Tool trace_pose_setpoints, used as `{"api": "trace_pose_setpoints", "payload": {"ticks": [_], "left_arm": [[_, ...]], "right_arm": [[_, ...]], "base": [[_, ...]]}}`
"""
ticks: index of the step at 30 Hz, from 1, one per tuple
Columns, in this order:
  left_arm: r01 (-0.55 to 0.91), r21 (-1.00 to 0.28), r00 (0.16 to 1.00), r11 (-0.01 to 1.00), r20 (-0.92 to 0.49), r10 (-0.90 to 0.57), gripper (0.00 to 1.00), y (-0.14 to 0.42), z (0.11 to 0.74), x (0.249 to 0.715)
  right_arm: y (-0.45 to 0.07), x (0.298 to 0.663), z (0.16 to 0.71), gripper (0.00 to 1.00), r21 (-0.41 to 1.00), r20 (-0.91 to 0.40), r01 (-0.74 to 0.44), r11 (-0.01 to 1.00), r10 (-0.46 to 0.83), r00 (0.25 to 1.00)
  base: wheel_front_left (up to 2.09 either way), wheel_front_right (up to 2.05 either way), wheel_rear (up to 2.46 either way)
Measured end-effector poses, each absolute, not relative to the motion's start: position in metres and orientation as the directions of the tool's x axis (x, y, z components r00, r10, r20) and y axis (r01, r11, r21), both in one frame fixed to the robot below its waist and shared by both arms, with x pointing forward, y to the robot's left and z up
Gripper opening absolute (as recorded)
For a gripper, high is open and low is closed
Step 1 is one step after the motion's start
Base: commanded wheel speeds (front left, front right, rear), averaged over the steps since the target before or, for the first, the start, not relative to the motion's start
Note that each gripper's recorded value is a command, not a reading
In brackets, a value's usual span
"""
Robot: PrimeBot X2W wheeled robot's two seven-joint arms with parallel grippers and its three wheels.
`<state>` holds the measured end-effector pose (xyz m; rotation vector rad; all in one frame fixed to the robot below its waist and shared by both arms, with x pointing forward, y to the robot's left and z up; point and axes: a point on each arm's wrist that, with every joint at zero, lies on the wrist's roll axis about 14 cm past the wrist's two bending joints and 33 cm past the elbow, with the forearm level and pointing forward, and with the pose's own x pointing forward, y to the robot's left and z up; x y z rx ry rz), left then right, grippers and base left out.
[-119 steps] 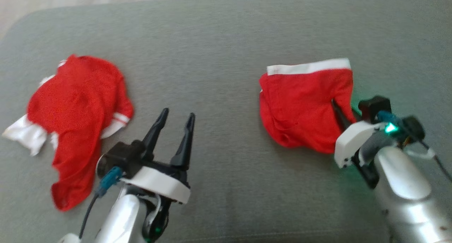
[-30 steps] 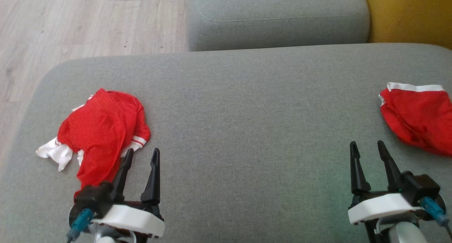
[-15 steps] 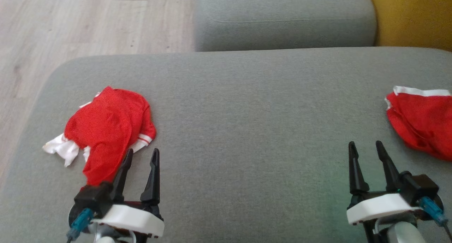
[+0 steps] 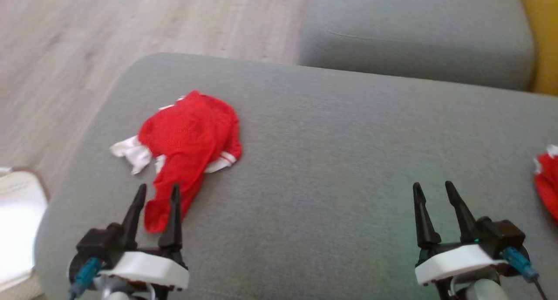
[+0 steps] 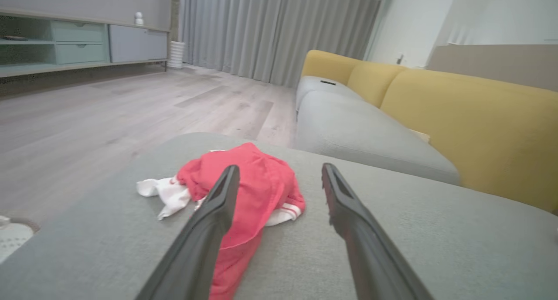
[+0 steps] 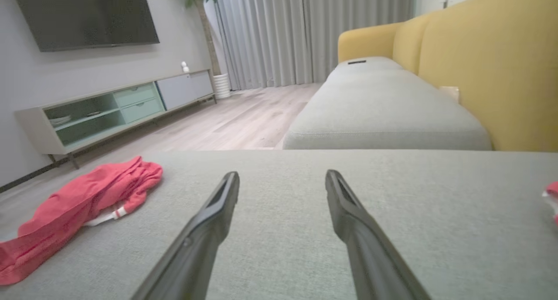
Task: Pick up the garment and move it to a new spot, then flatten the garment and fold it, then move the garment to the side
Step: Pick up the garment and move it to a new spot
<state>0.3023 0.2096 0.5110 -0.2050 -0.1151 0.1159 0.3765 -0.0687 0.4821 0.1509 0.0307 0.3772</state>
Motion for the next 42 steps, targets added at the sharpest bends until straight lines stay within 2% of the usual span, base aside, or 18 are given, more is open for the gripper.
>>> {"api": "trace_pose_setpoints", "payload": {"ticks": [5,14,20,28,34,40,41,42], "left_arm": [[-0.191,-0.192,0.972,0.963,0.101,0.213,1.0,0.237,0.51,0.285],[-0.264,-0.145,0.961,0.953,0.042,0.273,1.0,0.261,0.493,0.278],[-0.201,-0.049,0.979,0.978,-0.038,0.199,1.0,0.265,0.477,0.321],[-0.001,0.094,0.968,0.996,-0.249,0.024,1.0,0.251,0.444,0.388],[0.128,0.091,0.908,0.988,-0.41,-0.08,1.0,0.232,0.422,0.43],[0.162,0.06,0.802,0.985,-0.59,-0.096,1.0,0.232,0.377,0.437],[0.157,0.045,0.8,0.987,-0.592,-0.1,0.58,0.231,0.376,0.439],[0.159,0.036,0.806,0.987,-0.581,-0.109,0.06,0.229,0.376,0.442]], "right_arm": [[-0.038,0.375,0.479,1.0,0.155,-0.013,-0.446,0.882,0.453,0.891],[-0.013,0.377,0.467,1.0,0.19,-0.044,-0.498,0.846,0.515,0.856],[-0.008,0.399,0.464,1.0,0.2,-0.039,-0.501,0.842,0.518,0.855],[-0.027,0.419,0.443,1.0,0.203,-0.081,-0.442,0.874,0.464,0.882],[-0.036,0.436,0.434,1.0,0.197,-0.094,-0.413,0.889,0.437,0.895],[-0.05,0.448,0.423,1.0,0.196,-0.113,-0.376,0.906,0.401,0.909],[-0.052,0.448,0.422,1.0,0.196,-0.116,-0.37,0.908,0.396,0.911],[-0.054,0.448,0.421,1.0,0.196,-0.119,-0.365,0.91,0.392,0.912]], "base": [[0.0,0.0,0.0],[0.0,0.0,0.0],[0.0,0.0,0.0],[0.0,0.0,0.0],[0.0,0.0,0.0],[0.0,0.0,0.0],[0.0,0.0,0.0],[0.0,0.0,0.0]]}}
